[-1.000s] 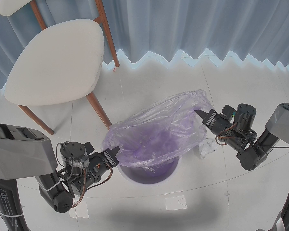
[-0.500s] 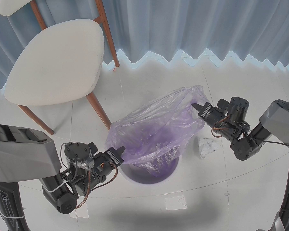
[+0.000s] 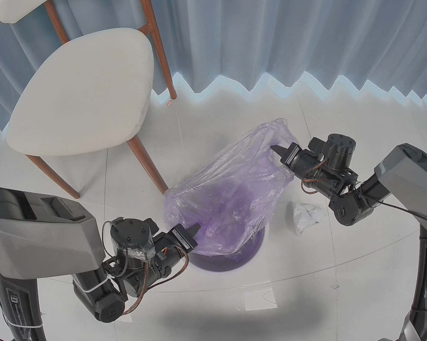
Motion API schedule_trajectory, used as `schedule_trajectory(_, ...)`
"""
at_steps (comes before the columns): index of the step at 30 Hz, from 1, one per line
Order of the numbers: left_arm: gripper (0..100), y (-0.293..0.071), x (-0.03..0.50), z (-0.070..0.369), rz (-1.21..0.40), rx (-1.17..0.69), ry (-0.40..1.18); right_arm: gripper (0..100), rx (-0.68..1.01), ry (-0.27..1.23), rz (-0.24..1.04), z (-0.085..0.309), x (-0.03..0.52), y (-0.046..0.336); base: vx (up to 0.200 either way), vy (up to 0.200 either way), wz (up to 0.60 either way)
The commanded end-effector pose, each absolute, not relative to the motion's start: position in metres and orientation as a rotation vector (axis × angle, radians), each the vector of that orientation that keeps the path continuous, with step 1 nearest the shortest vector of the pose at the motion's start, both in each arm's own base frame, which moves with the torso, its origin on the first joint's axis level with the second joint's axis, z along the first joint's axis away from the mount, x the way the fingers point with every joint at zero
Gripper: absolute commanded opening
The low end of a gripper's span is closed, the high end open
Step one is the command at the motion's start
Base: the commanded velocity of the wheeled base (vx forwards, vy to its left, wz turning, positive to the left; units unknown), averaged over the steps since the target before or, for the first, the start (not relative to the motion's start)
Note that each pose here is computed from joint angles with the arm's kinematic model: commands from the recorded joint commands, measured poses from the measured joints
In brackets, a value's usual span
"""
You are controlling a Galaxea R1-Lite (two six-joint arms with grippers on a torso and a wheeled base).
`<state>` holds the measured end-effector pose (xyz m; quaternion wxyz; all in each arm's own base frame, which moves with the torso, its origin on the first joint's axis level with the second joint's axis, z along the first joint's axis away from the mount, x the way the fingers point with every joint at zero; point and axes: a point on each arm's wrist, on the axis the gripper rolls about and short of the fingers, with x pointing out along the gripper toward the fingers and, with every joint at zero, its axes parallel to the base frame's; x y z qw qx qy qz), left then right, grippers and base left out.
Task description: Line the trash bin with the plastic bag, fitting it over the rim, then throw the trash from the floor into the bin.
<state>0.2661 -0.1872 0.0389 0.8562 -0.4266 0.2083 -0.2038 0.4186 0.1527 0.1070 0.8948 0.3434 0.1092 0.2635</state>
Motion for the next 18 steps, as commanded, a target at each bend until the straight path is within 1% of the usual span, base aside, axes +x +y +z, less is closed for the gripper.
schedule_trajectory(1, 0, -0.190, 0.264, 0.038, -0.436, -0.893, 0.447, 100, 0.713, 0.200, 0.578, 0.119, 0.416, 0.160, 0.000, 0.000, 0.00)
schedule_trajectory(3, 0, -0.190, 0.264, 0.039, -0.438, -0.895, 0.443, 100, 0.724, 0.185, 0.580, 0.133, 0.408, 0.158, 0.000, 0.000, 0.00)
schedule_trajectory(6, 0, -0.190, 0.263, 0.041, -0.441, -0.896, 0.437, 100, 0.776, 0.292, 0.559, 0.160, 0.353, 0.146, 0.000, 0.000, 0.00)
schedule_trajectory(7, 0, -0.190, 0.263, 0.041, -0.441, -0.895, 0.438, 100, 0.778, 0.303, 0.557, 0.162, 0.348, 0.144, 0.000, 0.000, 0.00)
schedule_trajectory(8, 0, -0.190, 0.263, 0.042, -0.443, -0.897, 0.434, 100, 0.778, 0.340, 0.560, 0.171, 0.326, 0.136, 0.000, 0.000, 0.00)
schedule_trajectory(10, 0, -0.190, 0.263, 0.042, -0.443, -0.897, 0.434, 100, 0.774, 0.379, 0.570, 0.176, 0.302, 0.128, 0.000, 0.000, 0.00)
schedule_trajectory(11, 0, -0.190, 0.263, 0.042, -0.444, -0.898, 0.436, 100, 0.772, 0.402, 0.574, 0.176, 0.293, 0.126, 0.000, 0.000, 0.00)
schedule_trajectory(13, 0, -0.190, 0.263, 0.042, -0.444, -0.896, 0.435, 100, 0.771, 0.406, 0.575, 0.175, 0.291, 0.126, 0.000, 0.000, 0.00)
schedule_trajectory(14, 0, -0.194, 0.260, 0.042, -0.454, -0.894, 0.440, 100, 0.753, 0.500, 0.589, 0.165, 0.263, 0.129, 0.000, 0.000, 0.00)
schedule_trajectory(18, 0, -0.196, 0.257, 0.047, -0.456, -0.896, 0.424, 100, 0.724, 0.661, 0.588, 0.138, 0.238, 0.139, 0.000, 0.000, 0.00)
